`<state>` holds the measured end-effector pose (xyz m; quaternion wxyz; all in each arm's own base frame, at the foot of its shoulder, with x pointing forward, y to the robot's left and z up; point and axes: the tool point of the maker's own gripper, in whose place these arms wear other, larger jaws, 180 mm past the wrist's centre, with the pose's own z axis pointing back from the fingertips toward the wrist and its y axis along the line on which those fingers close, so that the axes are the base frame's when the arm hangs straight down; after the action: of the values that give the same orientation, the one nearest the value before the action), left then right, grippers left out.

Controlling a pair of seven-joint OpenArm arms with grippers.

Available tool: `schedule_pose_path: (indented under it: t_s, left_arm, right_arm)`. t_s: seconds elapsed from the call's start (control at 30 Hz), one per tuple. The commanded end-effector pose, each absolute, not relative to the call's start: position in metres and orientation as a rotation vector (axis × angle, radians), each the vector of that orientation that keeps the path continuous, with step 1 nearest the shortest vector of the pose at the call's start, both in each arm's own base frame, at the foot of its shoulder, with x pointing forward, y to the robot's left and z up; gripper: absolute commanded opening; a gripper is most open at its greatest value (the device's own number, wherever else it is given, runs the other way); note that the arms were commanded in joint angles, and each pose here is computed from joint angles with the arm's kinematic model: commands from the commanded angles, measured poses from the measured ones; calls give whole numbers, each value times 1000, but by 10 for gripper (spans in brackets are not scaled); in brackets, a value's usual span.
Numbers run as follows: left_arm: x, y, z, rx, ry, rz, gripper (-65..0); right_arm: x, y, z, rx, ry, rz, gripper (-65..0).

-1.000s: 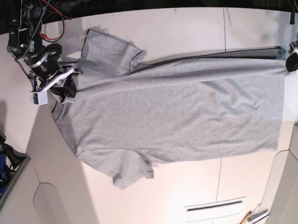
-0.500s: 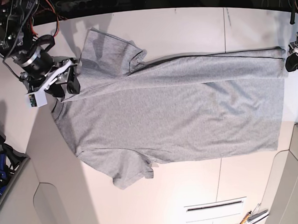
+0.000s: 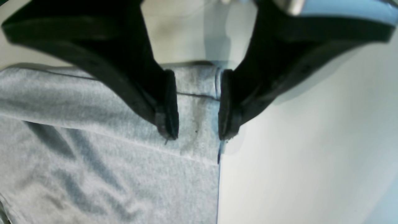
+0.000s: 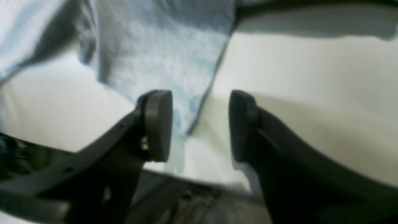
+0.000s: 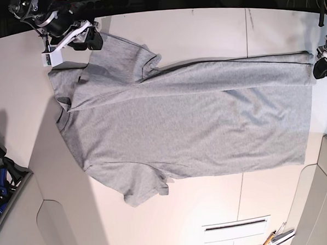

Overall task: Fold the T-shirt properly
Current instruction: 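Regrasp the shirt edge near the sleeve with the right gripper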

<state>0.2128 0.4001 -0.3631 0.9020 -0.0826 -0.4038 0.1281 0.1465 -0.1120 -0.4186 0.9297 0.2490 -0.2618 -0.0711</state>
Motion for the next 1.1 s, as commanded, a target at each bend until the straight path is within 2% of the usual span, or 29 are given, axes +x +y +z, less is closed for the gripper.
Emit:
schedule_pose_path:
  t_s: [0.0,0.1,0.17,0.23,0.3,0.33,0.57,0.8,1.07]
  left_arm:
    - [222,406,-346,-161,-886,236,-401]
    - [222,406,-346,-161,-886,236,-401]
    - [222,406,-346,-162,-886,236,-401]
    - [222,406,-345,-165,-889,238,-401]
    - [222,405,-345,-166,-890,239,-401]
    - [222,405,-345,-166,-890,239,-401]
    - [223,405,-345,-167,-890,239,-401]
    - [223,405,-344,-174,-896,243,-401]
    - [223,405,-344,-175,-897,244,-401]
  right_arm:
    - [143,-110,-426,505,-501,-142,-351]
    - [144,-96,-435,544,-468,-130,-352]
    - [141,-82,-433,577,-461,-87,-384]
    - [137,-70,-432,607,-446,-45,-480]
    - [135,-63,-432,621,-438,-29,-612]
    - [135,-61,-431,626,-438,-24,-650]
    - [154,-56,-404,641,-538,18,-650]
    - [225,-50,-351,654,-776,142,-650]
    - [302,-37,-314,546,-989,303,-650]
